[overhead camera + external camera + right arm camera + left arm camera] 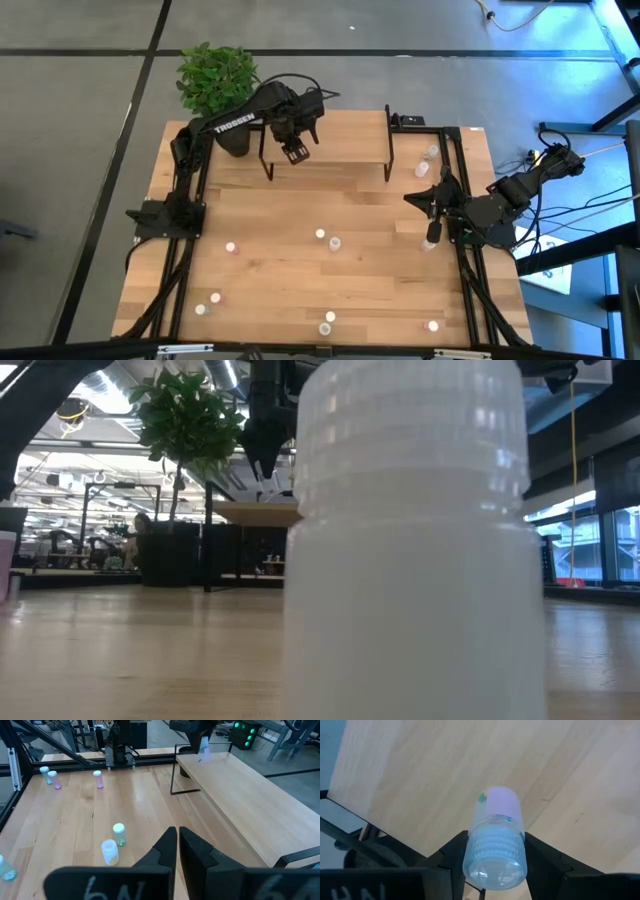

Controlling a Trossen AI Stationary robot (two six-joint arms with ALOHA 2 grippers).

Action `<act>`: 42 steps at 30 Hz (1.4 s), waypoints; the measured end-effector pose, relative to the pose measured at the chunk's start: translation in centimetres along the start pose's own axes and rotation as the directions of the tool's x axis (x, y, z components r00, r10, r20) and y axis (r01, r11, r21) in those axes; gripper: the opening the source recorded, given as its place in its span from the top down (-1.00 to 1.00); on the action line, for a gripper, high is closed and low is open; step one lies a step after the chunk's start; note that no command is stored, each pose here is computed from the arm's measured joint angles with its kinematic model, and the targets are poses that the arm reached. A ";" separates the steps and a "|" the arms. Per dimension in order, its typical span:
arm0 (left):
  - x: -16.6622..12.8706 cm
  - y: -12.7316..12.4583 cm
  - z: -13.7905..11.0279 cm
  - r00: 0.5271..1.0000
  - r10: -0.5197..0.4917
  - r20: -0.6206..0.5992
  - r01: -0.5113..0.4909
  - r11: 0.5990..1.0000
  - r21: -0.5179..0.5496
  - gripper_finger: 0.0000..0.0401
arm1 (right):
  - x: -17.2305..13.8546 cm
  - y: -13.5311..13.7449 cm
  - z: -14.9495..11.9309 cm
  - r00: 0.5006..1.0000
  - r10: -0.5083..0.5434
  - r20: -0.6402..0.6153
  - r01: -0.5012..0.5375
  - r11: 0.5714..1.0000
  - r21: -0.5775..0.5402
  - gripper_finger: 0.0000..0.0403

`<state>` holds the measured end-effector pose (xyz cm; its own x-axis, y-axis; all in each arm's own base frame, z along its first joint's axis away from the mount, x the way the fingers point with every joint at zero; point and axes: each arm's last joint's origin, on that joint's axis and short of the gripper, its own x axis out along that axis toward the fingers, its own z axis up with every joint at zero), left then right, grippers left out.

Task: Pick and place medicine bottles onto shelf by color
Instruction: Put the middle left transparent pill bottle on the shelf

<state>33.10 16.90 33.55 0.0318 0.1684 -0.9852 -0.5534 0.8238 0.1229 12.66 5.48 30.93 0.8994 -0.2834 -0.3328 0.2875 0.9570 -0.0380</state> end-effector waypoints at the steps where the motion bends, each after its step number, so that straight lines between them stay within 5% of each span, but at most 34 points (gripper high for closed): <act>1: 0.0 -0.2 0.0 1.000 -0.004 0.000 0.004 1.000 -0.002 0.26 | 0.0 0.0 0.0 1.000 0.000 0.000 0.000 1.000 0.000 0.88; 14: -1.1 -8.5 -2.1 1.000 -0.018 0.018 0.014 0.980 0.198 0.26 | 0.0 0.0 0.0 1.000 0.000 0.000 0.000 1.000 0.000 0.88; 20: -0.5 -10.5 -4.1 1.000 -0.003 -0.027 0.010 0.967 0.253 0.26 | 0.0 0.0 0.0 1.000 0.000 0.000 0.000 1.000 0.000 0.88; 28: -2.6 -10.1 -5.9 0.999 -0.035 0.017 0.031 0.978 0.208 0.26 | 0.0 0.0 0.0 1.000 0.000 0.000 0.000 1.000 0.001 0.88; 35: -3.7 -7.8 -5.9 0.998 -0.002 0.069 -0.005 0.995 0.096 0.26 | 0.0 0.0 0.0 1.000 0.000 0.001 0.000 1.000 0.001 0.88; 42: -3.3 -4.8 -4.9 0.998 0.021 0.060 -0.027 0.995 0.091 0.26 | 0.0 0.0 0.0 1.000 0.000 0.001 0.000 1.000 0.001 0.88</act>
<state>31.56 9.69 35.59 0.0697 0.2177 -0.9735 -0.4756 0.8651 0.1594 12.67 5.48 30.94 0.8996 -0.2835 -0.3322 0.2879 0.9569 -0.0371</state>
